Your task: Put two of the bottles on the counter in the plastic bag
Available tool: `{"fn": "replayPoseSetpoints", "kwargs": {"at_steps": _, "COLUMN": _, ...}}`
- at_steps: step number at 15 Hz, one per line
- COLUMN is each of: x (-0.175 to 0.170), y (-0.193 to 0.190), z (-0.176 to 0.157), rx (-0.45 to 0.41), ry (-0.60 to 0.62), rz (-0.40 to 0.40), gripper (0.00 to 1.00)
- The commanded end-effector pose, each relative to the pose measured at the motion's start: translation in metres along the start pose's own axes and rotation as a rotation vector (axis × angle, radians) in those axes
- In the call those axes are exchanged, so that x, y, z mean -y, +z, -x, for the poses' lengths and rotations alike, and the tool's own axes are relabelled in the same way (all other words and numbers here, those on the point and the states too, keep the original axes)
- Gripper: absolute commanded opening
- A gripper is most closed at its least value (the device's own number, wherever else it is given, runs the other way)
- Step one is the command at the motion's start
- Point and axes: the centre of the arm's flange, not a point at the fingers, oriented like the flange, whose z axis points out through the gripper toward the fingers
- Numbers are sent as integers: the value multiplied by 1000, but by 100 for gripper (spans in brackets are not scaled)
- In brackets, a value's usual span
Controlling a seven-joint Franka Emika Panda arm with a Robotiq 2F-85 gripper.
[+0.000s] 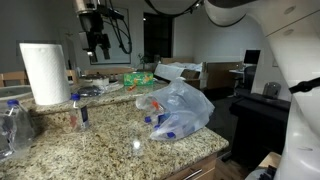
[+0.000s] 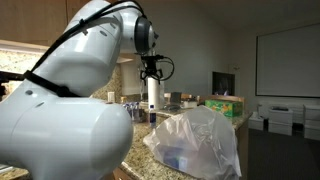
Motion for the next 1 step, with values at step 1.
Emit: {"fn": "replayPoseSetpoints", "kwargs": {"at_steps": 1, "x": 0, "y": 2, "z": 0, "rx": 3, "ry": 0, "rz": -1, "gripper": 100}}
